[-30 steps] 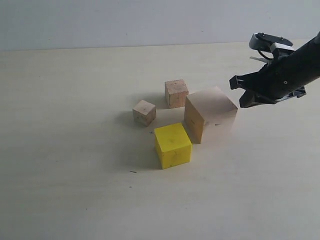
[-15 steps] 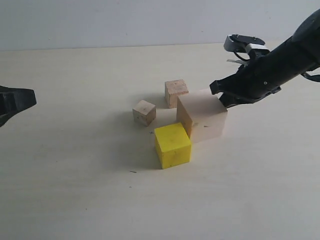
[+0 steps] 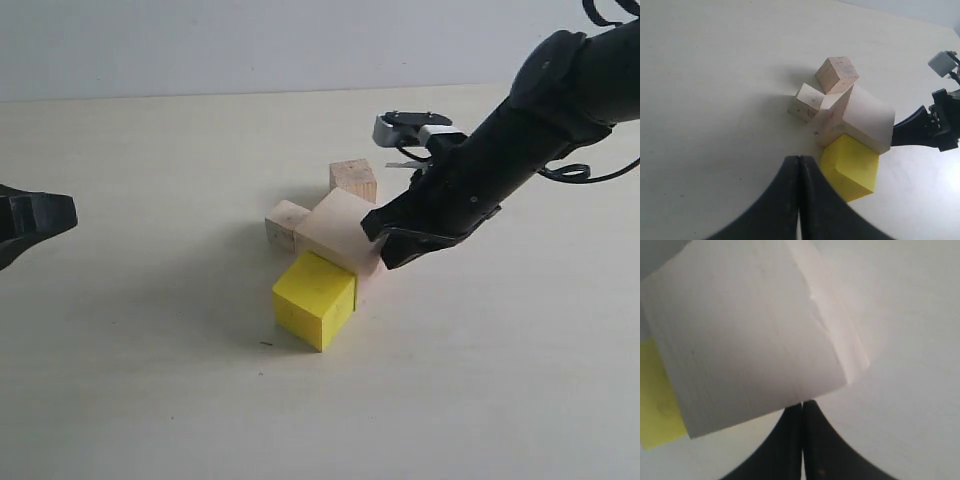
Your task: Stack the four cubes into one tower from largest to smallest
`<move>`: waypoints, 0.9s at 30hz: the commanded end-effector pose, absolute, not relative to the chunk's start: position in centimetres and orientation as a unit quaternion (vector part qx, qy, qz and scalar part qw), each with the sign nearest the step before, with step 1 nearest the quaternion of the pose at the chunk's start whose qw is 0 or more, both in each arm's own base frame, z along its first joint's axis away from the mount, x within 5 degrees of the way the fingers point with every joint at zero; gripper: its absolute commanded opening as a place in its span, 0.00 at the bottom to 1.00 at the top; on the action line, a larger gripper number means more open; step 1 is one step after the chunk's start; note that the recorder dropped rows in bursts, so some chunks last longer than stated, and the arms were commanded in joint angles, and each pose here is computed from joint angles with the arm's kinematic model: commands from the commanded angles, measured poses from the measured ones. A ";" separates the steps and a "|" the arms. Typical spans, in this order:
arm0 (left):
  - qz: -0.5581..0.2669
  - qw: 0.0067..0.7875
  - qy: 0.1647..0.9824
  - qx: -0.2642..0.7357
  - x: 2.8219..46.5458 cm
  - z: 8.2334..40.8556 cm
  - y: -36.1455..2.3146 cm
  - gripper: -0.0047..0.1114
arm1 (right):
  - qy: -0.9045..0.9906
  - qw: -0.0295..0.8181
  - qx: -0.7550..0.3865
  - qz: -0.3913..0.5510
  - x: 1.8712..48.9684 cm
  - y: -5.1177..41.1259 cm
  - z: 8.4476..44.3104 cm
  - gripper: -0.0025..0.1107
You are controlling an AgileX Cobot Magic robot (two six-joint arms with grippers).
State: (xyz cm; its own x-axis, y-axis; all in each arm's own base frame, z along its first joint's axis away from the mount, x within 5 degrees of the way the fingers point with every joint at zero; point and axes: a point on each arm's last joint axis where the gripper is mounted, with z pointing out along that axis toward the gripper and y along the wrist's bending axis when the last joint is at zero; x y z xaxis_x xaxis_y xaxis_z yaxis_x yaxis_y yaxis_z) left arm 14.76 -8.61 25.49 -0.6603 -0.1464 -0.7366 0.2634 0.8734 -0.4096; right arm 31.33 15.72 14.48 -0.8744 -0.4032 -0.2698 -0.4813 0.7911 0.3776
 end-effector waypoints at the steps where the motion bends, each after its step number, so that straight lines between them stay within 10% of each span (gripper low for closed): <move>1: -0.255 0.408 0.876 0.033 14.7 25.7 -8.8 0.04 | 0.938 0.125 -0.245 0.210 31.5 17.2 14.7 0.02; 17: -0.251 0.383 0.888 0.040 14.4 25.2 -8.8 0.04 | 0.947 0.215 -0.209 0.118 32.7 15.7 20.2 0.02; 27: -0.249 0.339 0.906 0.045 13.8 24.6 -8.8 0.04 | 0.955 0.158 -0.225 0.113 36.4 17.5 17.8 0.02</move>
